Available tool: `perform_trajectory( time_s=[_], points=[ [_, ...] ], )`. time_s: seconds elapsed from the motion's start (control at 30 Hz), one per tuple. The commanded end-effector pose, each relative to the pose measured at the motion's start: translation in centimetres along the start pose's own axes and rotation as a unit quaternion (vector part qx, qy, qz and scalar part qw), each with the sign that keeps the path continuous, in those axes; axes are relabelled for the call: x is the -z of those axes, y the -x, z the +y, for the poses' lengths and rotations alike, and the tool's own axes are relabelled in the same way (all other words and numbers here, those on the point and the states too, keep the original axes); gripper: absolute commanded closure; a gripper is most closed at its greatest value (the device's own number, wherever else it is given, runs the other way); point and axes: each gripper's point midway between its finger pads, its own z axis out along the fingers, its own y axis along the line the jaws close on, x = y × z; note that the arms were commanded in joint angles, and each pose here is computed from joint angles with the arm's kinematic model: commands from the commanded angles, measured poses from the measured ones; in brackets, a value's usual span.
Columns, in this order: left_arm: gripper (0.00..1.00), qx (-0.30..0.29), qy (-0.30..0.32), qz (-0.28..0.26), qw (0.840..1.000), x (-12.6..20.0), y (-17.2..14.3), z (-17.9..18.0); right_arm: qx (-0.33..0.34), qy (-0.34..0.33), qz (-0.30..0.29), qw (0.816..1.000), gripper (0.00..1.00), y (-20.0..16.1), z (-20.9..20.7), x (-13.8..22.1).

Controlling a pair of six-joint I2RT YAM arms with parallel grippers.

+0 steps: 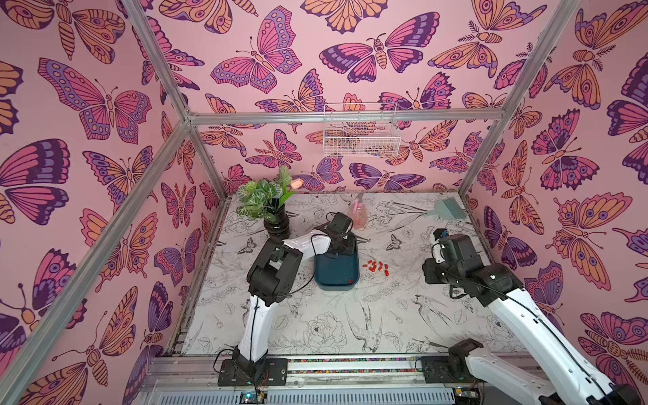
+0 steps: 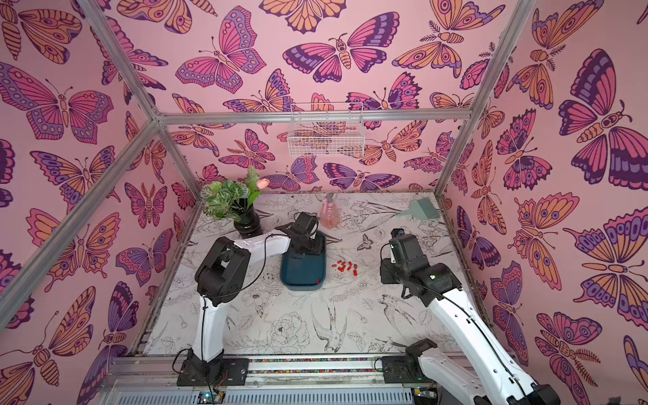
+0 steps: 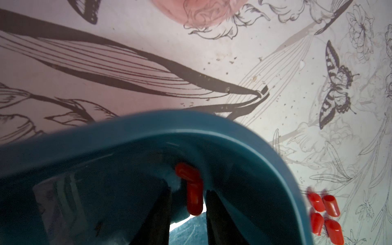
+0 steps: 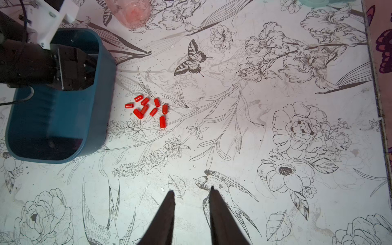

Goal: Take the screw protection sleeves out of the storage box
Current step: Pick up the screw protection sleeve from the storage box.

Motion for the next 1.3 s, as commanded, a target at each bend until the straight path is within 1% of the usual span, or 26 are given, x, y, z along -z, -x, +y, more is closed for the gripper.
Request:
perform_trajectory(
  time_s=[0.0, 0.4, 0.63, 0.67, 0.7, 0.9, 1.1, 1.27],
  points=[
    [0.68, -0.003, 0.005, 0.022, 1.000, -1.2, -1.2, 0.2, 0.004, 0.000, 0.006, 1.000, 0.68, -0.2, -0.1, -0.2],
    [0.73, -0.002, 0.005, 0.024, 1.000, -1.1, -1.5, 0.0, 0.005, 0.001, 0.012, 1.000, 0.68, -0.4, 0.0, -0.5],
    [0.82, -0.003, 0.006, 0.021, 1.000, -0.8, -1.4, 0.0, 0.004, 0.002, 0.011, 1.000, 0.68, -0.4, 0.0, -0.4],
    [0.86, -0.004, 0.005, 0.019, 1.000, -0.6, -1.3, -0.1, 0.005, 0.002, 0.011, 1.000, 0.68, -0.3, 0.0, -0.4],
    [0.87, -0.003, 0.004, 0.018, 1.000, -0.5, -1.2, -0.1, 0.005, 0.001, 0.011, 1.000, 0.68, -0.3, 0.0, -0.4],
    [0.88, -0.008, 0.006, 0.010, 1.000, 0.8, -0.6, -0.4, 0.005, 0.002, 0.012, 1.000, 0.68, -0.4, 0.0, -0.5],
    [0.88, -0.016, 0.008, -0.002, 1.000, 3.3, 0.3, -0.9, 0.005, 0.003, 0.011, 1.000, 0.68, -0.3, 0.0, -0.4],
    [0.88, -0.017, 0.010, -0.005, 1.000, 5.1, 0.2, -1.0, 0.004, 0.004, 0.009, 1.000, 0.68, -0.3, 0.0, -0.3]
  ],
)
